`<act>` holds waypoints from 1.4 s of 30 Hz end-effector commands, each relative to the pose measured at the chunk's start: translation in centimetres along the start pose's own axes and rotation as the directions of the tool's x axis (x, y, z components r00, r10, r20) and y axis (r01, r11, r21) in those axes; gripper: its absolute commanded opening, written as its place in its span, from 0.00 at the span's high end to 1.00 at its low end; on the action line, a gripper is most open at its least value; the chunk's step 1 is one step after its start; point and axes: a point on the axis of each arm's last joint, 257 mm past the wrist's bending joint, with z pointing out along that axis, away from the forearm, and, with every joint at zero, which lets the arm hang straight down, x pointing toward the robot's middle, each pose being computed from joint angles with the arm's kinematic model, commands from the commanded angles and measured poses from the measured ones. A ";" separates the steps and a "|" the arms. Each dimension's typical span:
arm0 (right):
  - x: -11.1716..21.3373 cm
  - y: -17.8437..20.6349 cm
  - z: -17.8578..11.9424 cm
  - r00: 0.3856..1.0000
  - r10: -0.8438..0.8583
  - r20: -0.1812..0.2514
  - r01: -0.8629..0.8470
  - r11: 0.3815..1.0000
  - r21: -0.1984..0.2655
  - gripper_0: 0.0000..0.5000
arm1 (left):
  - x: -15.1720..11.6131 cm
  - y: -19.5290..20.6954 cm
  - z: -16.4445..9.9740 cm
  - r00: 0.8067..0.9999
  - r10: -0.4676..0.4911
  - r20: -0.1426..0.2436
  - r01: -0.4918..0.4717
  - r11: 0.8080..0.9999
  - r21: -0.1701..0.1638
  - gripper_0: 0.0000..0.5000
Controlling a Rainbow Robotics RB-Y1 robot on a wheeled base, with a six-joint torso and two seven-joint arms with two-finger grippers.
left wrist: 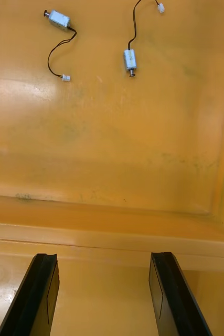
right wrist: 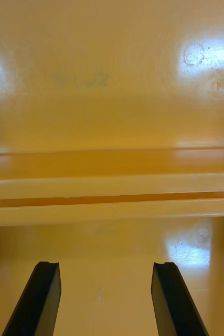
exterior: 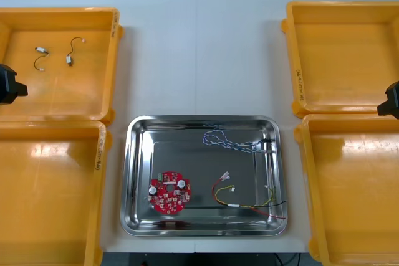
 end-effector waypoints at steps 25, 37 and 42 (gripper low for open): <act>-1.1 -1.5 -1.7 0.999 -0.028 0.041 0.026 0.999 0.040 0.00 | -0.1 1.7 -0.6 0.997 -0.073 0.009 0.073 0.996 -0.042 0.00; -1.1 -1.5 -1.7 0.999 -0.028 0.041 0.026 0.999 0.040 0.00 | -0.1 1.7 -0.6 0.997 -0.073 0.009 0.073 0.996 -0.042 0.00; -1.1 -1.5 -1.7 0.999 -0.028 0.041 0.026 0.999 0.040 0.00 | -0.1 1.7 -0.6 0.997 -0.073 0.009 0.073 0.996 -0.042 0.00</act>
